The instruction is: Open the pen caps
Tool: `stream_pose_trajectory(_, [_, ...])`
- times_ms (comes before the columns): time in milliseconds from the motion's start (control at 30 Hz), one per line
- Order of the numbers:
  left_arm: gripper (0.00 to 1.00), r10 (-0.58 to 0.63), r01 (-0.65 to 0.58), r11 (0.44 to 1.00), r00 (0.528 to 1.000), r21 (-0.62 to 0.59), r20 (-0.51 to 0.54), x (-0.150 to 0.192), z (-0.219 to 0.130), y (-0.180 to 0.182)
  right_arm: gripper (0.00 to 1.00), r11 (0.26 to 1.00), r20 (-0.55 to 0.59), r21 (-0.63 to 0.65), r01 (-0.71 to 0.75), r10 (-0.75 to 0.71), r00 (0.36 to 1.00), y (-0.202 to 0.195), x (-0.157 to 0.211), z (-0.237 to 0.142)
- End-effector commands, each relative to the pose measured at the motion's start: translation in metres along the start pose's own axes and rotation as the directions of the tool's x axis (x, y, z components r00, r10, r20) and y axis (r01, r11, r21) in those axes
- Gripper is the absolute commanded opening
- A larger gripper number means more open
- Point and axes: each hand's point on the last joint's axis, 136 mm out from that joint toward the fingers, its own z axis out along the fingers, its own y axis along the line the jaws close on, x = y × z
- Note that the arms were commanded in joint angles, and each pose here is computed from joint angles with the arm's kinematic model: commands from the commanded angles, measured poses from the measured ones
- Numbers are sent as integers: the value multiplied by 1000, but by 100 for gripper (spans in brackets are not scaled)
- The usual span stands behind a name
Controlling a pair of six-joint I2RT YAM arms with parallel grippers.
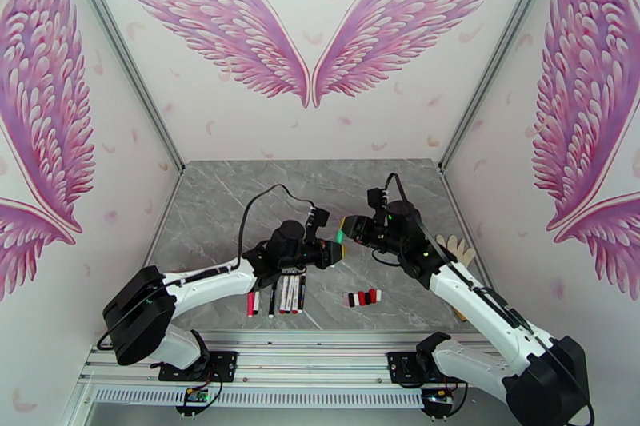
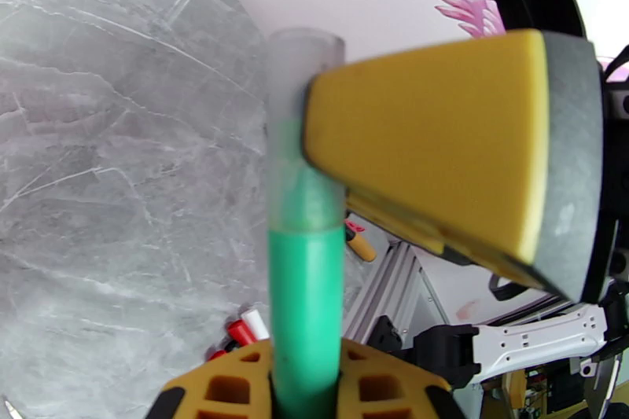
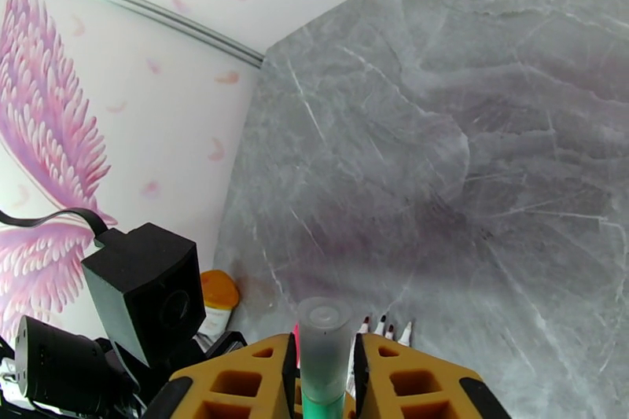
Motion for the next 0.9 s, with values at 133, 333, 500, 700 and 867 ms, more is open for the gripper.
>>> stream_pose_trajectory(133, [9,117,-117,993,993,1,-23,7,-11,-11,38,999,-86,-33,2,-5,996,15,8,-2])
stream_pose_trajectory(333, [9,130,-130,992,991,9,-21,8,-12,-14,39,999,-134,-42,-15,9,991,15,16,1])
stream_pose_trajectory(500, [9,136,-135,991,990,6,-29,9,-11,-15,37,999,-122,-35,-9,4,993,15,13,2])
stream_pose_trajectory(700, [9,139,-139,990,990,-2,-38,11,-11,-14,34,999,-110,-37,5,-9,994,19,8,1])
stream_pose_trajectory(867, [9,141,-141,990,989,-4,-32,10,-12,-16,29,999,-123,-45,4,-10,992,20,10,3])
